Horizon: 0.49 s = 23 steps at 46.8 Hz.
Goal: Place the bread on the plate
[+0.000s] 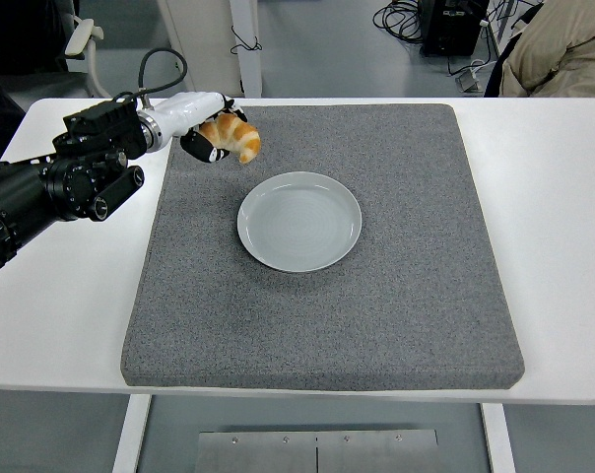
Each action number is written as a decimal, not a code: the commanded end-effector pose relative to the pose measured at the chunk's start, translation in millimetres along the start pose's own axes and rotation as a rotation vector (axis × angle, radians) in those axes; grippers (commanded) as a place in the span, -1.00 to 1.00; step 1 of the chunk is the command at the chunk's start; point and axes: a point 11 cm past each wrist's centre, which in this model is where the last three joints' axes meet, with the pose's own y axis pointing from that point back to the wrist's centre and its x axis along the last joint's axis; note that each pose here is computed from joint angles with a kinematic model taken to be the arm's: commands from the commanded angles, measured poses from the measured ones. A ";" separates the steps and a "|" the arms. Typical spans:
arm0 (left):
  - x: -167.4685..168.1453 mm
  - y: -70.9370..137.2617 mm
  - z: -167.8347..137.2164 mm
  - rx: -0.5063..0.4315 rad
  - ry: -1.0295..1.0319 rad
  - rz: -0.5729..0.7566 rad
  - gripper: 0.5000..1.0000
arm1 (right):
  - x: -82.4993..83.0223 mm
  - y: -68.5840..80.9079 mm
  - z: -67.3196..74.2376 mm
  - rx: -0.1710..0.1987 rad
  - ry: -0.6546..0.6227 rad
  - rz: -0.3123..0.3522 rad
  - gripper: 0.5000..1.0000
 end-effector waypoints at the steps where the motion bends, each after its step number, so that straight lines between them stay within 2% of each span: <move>1: 13.8 -0.7 3.1 -0.007 -0.005 0.021 -1.00 | 0.0 0.0 0.0 0.000 0.000 0.000 1.00; 23: 77.3 9.9 -4.2 -0.013 -0.008 0.088 -1.00 | 0.1 0.0 -0.1 0.000 -0.001 0.001 1.00</move>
